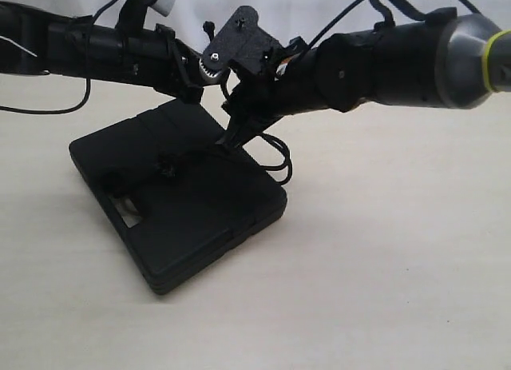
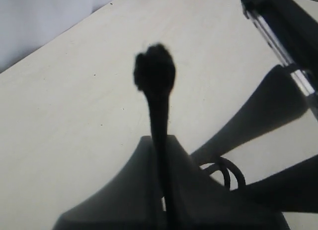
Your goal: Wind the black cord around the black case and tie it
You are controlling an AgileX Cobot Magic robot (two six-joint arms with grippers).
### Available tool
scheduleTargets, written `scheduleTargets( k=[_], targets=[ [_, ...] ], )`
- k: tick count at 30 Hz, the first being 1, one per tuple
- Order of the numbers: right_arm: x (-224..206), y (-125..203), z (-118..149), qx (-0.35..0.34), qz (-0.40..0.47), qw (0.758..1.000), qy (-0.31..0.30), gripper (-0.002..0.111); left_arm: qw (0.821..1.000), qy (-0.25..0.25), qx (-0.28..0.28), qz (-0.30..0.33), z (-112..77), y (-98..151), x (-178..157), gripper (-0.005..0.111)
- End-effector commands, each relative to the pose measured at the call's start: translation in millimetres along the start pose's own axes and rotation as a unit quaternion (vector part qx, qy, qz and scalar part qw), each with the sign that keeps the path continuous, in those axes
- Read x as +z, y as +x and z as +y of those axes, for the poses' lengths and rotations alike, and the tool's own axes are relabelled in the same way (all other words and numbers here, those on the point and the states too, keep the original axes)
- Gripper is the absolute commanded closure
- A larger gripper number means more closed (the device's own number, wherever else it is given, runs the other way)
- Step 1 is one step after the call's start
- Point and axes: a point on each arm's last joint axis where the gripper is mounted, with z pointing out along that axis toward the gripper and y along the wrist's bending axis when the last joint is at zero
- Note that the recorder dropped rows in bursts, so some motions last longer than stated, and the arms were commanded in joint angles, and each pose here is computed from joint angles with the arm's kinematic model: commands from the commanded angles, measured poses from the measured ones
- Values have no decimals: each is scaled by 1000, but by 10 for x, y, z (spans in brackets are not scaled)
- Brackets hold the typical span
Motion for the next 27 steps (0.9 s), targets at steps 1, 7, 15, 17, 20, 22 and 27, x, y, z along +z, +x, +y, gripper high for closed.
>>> scheduleTargets(
  k=[1,7,15,17,20,22,27],
  targets=[
    [106,22,-1,-7,-11,1000,11,81,1000,2,6,-1,-20,-36,-3,107],
    [275,93,15,-5,-19,1000,22,81,1000,4,7,-2,-22,-37,-3,107],
    [307,153,-99,47,-25,998,39,67,1000,10,7,-4,-33,-40,-3,107],
    [322,175,-100,50,-20,998,37,62,1000,10,7,-4,-33,-40,-3,107],
    [346,202,-86,48,-12,998,33,62,1000,12,7,-5,-37,-41,-3,107],
    [346,202,-86,48,-12,998,33,66,1000,12,7,-5,-37,-41,-3,107],
    [346,209,-93,48,-10,998,32,88,1000,18,7,-7,-49,-45,-4,107]
  ],
)
